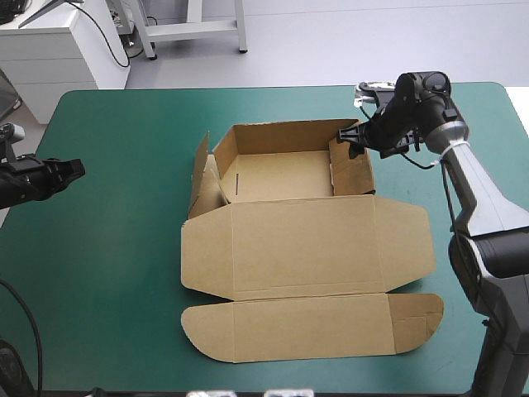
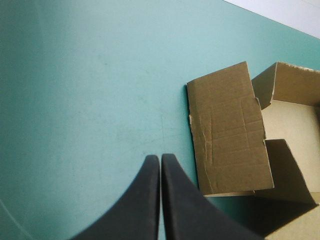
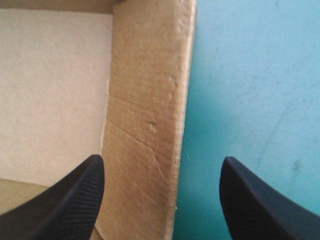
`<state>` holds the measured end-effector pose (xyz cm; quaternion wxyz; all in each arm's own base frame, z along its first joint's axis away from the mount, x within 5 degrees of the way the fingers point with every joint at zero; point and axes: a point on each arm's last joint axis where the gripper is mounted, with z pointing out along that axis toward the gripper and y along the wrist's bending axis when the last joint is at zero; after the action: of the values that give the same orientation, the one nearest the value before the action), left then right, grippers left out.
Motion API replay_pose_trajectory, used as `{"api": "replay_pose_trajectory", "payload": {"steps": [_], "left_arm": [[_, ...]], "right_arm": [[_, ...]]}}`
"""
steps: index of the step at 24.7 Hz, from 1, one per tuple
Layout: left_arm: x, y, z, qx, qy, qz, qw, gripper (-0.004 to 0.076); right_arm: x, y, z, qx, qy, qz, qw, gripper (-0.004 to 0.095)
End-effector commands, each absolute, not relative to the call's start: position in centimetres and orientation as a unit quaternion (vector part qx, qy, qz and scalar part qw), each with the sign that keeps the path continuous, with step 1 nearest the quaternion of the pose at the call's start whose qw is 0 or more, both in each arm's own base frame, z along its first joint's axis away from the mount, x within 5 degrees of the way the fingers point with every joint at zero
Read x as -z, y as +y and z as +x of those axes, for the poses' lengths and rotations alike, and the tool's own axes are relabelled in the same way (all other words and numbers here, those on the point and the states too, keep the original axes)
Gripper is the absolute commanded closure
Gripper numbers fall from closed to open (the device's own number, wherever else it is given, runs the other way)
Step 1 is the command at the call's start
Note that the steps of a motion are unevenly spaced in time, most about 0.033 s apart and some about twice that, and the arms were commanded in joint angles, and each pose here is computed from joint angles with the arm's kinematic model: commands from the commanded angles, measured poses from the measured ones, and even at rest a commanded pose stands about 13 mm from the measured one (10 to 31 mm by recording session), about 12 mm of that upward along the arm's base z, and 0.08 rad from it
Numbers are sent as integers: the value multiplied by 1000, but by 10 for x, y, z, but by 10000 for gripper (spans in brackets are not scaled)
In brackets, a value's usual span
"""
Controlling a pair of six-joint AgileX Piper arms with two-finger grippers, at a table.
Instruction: Fold the box
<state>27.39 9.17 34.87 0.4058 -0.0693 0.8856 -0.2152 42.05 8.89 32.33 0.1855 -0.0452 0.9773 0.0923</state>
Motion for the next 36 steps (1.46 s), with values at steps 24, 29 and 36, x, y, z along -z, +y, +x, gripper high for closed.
{"api": "replay_pose_trajectory", "payload": {"steps": [24,29,36], "left_arm": [[-368,87,272,221,867,-69,442,731],[-368,87,272,220,866,-70,443,731],[-360,91,278,220,868,-79,438,731]], "right_arm": [[-312,99,431,-99,970,-103,198,919],[-364,94,418,-86,953,-138,255,918],[-449,87,356,-124,921,-121,349,919]]}}
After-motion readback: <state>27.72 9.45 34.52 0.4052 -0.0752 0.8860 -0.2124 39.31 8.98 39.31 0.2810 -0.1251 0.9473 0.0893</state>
